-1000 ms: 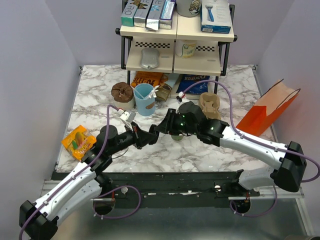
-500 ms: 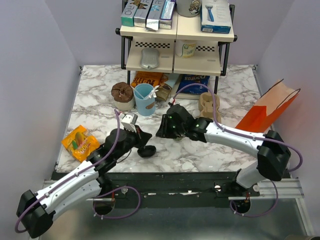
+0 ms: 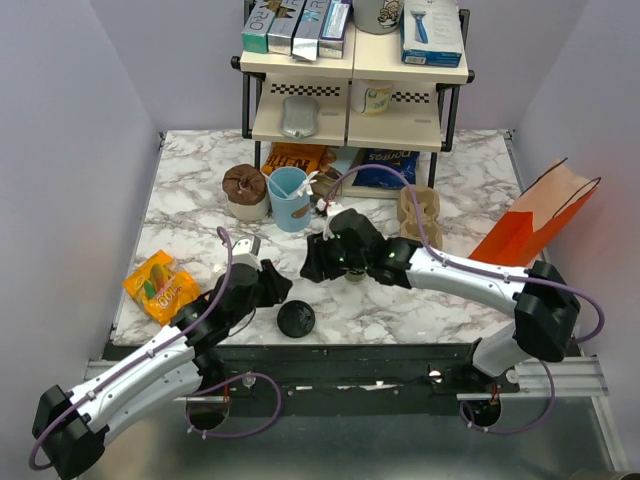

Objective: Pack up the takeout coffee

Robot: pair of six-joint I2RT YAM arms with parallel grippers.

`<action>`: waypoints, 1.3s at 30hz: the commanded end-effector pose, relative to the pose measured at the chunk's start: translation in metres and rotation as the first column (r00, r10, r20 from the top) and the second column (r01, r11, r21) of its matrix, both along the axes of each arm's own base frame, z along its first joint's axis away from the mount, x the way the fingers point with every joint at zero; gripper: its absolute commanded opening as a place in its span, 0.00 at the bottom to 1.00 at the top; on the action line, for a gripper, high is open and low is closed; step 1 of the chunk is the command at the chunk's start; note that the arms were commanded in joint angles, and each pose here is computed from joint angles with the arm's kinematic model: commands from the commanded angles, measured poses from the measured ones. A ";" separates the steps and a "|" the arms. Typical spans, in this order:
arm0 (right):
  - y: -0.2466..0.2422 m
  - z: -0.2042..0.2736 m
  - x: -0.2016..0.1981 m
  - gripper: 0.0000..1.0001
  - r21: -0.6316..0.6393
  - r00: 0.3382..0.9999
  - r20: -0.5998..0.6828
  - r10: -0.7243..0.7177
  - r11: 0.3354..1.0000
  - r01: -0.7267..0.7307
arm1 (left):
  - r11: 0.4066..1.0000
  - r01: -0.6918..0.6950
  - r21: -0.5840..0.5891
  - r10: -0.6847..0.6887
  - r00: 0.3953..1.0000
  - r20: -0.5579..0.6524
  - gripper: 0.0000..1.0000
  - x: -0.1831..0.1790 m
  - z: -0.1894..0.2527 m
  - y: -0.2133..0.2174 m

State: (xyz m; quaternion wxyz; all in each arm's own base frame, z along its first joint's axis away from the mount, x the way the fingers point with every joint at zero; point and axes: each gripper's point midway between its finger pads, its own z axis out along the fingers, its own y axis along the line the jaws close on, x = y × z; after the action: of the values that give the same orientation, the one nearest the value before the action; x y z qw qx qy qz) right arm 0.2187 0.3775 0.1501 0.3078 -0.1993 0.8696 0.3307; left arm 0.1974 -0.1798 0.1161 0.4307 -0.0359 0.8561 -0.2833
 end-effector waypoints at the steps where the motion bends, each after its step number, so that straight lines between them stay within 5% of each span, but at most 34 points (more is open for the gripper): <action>1: 0.002 -0.013 -0.045 0.56 -0.112 0.974 0.059 0.220 0.971 -0.213 | 0.994 -0.102 0.042 0.109 0.972 -0.209 0.56 -0.028 -0.020 0.024; 8: -0.008 -0.049 -0.064 0.54 -0.153 0.986 -0.081 0.146 0.976 -0.157 | 0.998 -0.057 0.014 0.058 0.928 -0.368 0.59 -0.059 -0.050 0.019; 18: -0.003 -0.090 -0.062 0.54 -0.258 0.983 -0.153 0.101 0.956 -0.138 | 0.999 -0.039 0.002 0.037 0.917 -0.396 0.59 -0.060 -0.064 0.012; 28: 0.004 -0.102 -0.062 0.41 -0.287 0.982 -0.167 0.094 0.948 -0.139 | 0.998 -0.056 -0.018 0.044 0.920 -0.390 0.59 -0.059 -0.069 0.011; 39: 0.008 -0.103 -0.062 0.34 -0.307 0.983 -0.166 0.080 0.943 -0.129 | 0.998 -0.054 -0.034 0.036 0.915 -0.401 0.46 -0.058 -0.074 0.006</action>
State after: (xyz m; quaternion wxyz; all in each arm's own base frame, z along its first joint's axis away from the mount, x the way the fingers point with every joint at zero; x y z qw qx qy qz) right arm 0.1578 0.3796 0.0453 0.1839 -0.2649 0.9195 0.2249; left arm 0.1404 -0.1673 0.0423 0.2583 -0.1198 0.9223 -0.2615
